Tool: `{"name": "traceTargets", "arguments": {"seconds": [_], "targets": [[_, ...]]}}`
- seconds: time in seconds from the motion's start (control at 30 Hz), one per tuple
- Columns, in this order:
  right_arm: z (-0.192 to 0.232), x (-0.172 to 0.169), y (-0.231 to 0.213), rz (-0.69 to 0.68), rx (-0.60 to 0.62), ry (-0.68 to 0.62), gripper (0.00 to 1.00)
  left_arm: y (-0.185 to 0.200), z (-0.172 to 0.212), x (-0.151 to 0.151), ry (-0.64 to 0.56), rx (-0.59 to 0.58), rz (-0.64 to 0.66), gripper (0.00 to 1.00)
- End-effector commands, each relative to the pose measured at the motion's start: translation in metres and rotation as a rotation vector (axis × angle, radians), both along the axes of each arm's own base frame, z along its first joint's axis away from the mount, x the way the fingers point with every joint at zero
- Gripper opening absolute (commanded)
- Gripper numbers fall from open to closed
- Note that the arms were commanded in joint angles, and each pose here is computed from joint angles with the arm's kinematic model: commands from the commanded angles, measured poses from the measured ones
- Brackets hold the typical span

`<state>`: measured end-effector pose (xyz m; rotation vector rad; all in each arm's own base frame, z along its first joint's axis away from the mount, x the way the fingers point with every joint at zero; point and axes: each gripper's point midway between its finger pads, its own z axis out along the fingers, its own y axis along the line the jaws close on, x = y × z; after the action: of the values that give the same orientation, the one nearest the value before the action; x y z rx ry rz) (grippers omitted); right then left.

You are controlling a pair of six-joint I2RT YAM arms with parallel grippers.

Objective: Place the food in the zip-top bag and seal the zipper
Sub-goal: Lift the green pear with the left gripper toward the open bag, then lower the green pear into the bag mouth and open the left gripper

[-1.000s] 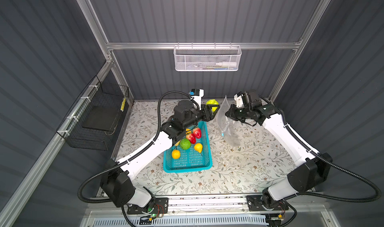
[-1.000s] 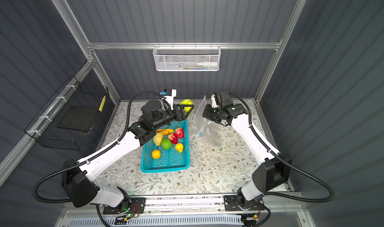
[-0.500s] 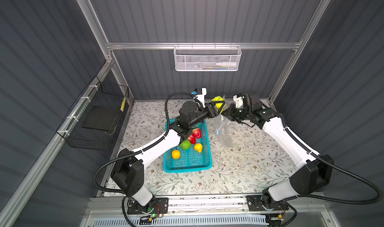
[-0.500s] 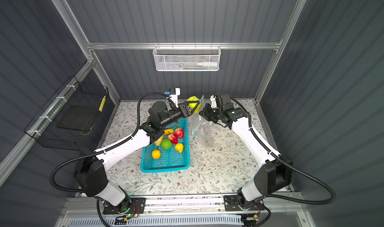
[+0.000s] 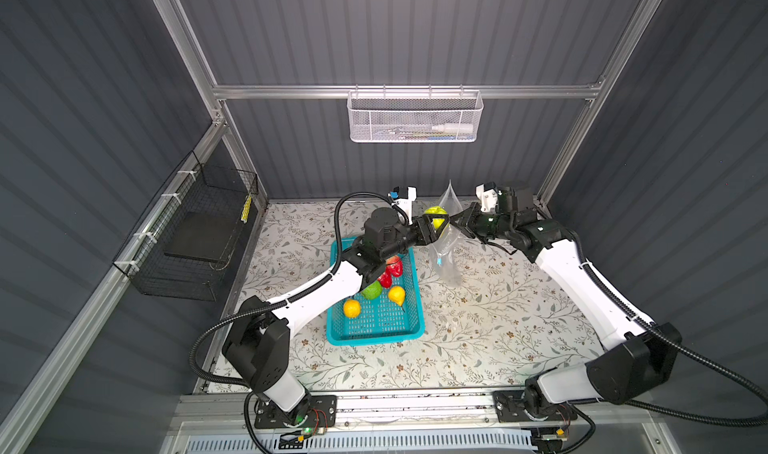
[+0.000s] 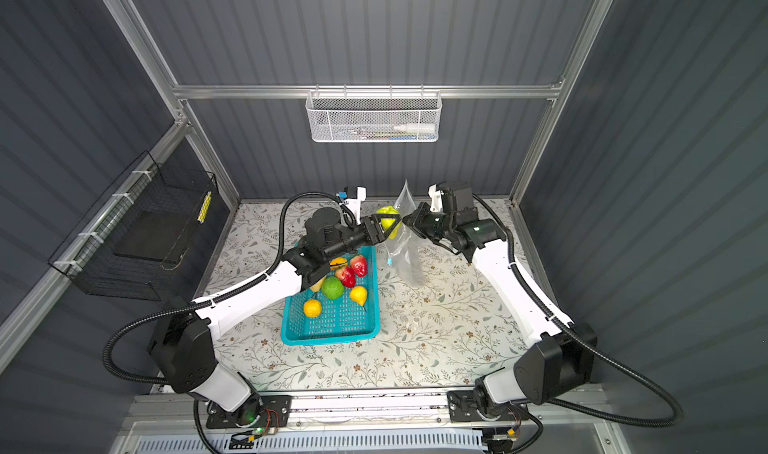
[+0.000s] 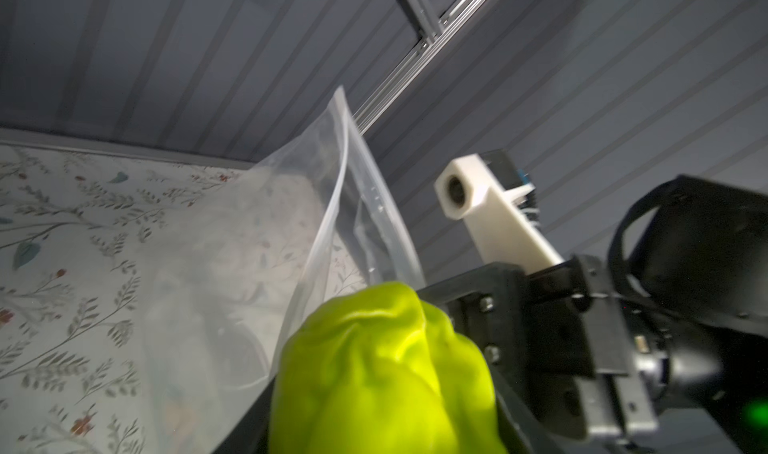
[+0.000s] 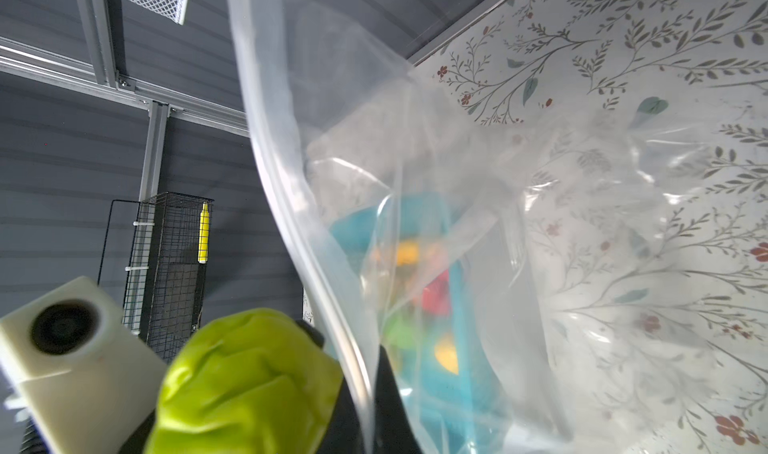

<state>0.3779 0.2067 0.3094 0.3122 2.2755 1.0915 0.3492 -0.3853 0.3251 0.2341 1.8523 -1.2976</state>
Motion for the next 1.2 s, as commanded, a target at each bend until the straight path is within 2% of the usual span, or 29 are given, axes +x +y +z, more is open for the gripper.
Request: {"name": "traceTargets", "arguments": {"seconds": [0.0,0.13,0.23,0.27,0.47,0.8,0.93,1.07,1.17], "targets": [[0.011,-0.005,0.0,0.032,-0.012,-0.039,0.0,0.001,0.0,-0.002,-0.053,0.123,-0.004,0.35],[0.016,-0.007,0.006,0.068,-0.017,-0.05,0.0,-0.002,-0.005,-0.005,-0.066,0.197,-0.022,0.35],[0.015,-0.008,0.012,0.097,-0.047,-0.049,0.0,-0.001,-0.022,-0.003,-0.028,0.261,-0.014,0.36],[0.013,-0.008,0.014,0.103,-0.06,-0.045,0.0,-0.003,-0.014,0.001,-0.028,0.268,-0.01,0.36],[-0.01,-0.008,0.017,0.11,-0.153,0.0,0.0,-0.001,-0.06,0.004,0.116,0.422,0.004,0.36],[-0.023,-0.005,0.019,0.101,-0.263,0.004,0.0,0.015,-0.093,0.005,0.197,0.523,0.058,0.39],[-0.029,-0.006,0.025,0.113,-0.287,0.012,0.0,0.016,-0.103,0.007,0.23,0.547,0.075,0.5],[-0.036,-0.007,0.028,0.115,-0.307,0.025,0.0,0.015,-0.098,0.009,0.235,0.53,0.082,0.68],[-0.039,-0.007,0.027,0.11,-0.315,0.031,0.0,0.014,-0.089,0.008,0.225,0.5,0.084,0.73]]}}
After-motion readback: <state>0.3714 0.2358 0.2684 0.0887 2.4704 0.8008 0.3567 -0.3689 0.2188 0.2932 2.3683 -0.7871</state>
